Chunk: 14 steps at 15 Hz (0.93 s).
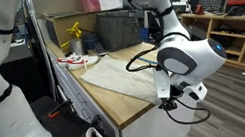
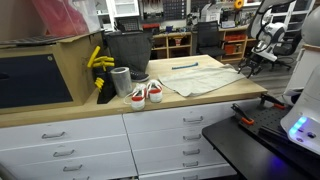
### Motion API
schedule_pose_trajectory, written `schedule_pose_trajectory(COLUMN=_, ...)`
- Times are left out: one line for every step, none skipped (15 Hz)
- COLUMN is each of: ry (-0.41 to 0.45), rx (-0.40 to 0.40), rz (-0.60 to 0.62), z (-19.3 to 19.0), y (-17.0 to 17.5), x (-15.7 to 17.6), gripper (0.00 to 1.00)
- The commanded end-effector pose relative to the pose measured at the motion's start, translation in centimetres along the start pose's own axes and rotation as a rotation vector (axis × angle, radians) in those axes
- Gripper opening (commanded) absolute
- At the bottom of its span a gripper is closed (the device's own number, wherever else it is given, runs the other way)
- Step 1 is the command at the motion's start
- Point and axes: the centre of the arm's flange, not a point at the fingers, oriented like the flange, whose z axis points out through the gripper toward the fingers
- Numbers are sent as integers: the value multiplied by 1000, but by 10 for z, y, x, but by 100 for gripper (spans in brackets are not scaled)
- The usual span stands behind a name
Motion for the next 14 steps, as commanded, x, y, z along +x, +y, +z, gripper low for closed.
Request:
schedule_pose_trajectory(ry=22, rx=43, rz=-18, z=-2, y=1, x=0, gripper=37)
schedule_pose_trajectory(ry=25, rx=50, rz=-21, z=-3, y=1, x=0, gripper=28)
schedule_pose_trajectory(ry=29, rx=55, rz=-23, z=-5, y=0, x=-1, gripper=22)
schedule_pose_trajectory(ry=34, rx=60, rz=-29, z=-8, y=-1, x=-1, gripper=15)
schedule_pose_trajectory(ry=39, rx=63, rz=-31, z=-11, y=-2, x=-1, gripper=6)
schedule_pose_trajectory(ry=44, rx=65, rz=-35, z=-12, y=-3, x=-2, gripper=1)
schedule_pose_trajectory(ry=53, rx=62, rz=-40, z=-15, y=-5, x=-3, gripper=0)
schedule_pose_trajectory(ry=57, rx=61, rz=-52, z=-18, y=-7, x=-4, gripper=0)
schedule_pose_trajectory(ry=62, rx=59, rz=-63, z=-21, y=-10, x=-7, gripper=0)
schedule_pose_trajectory(ry=66, rx=57, rz=-76, z=-26, y=-13, x=-8, gripper=1)
schedule_pose_trajectory(ry=68, rx=46, rz=-95, z=-30, y=-18, x=-12, gripper=0)
schedule_pose_trajectory(ry=75, rx=48, rz=-109, z=-33, y=-23, x=-15, gripper=0)
schedule_pose_trajectory(ry=81, rx=46, rz=-127, z=-36, y=-31, x=-22, gripper=1)
schedule_pose_trajectory(ry=85, rx=43, rz=-145, z=-40, y=-39, x=-27, gripper=1)
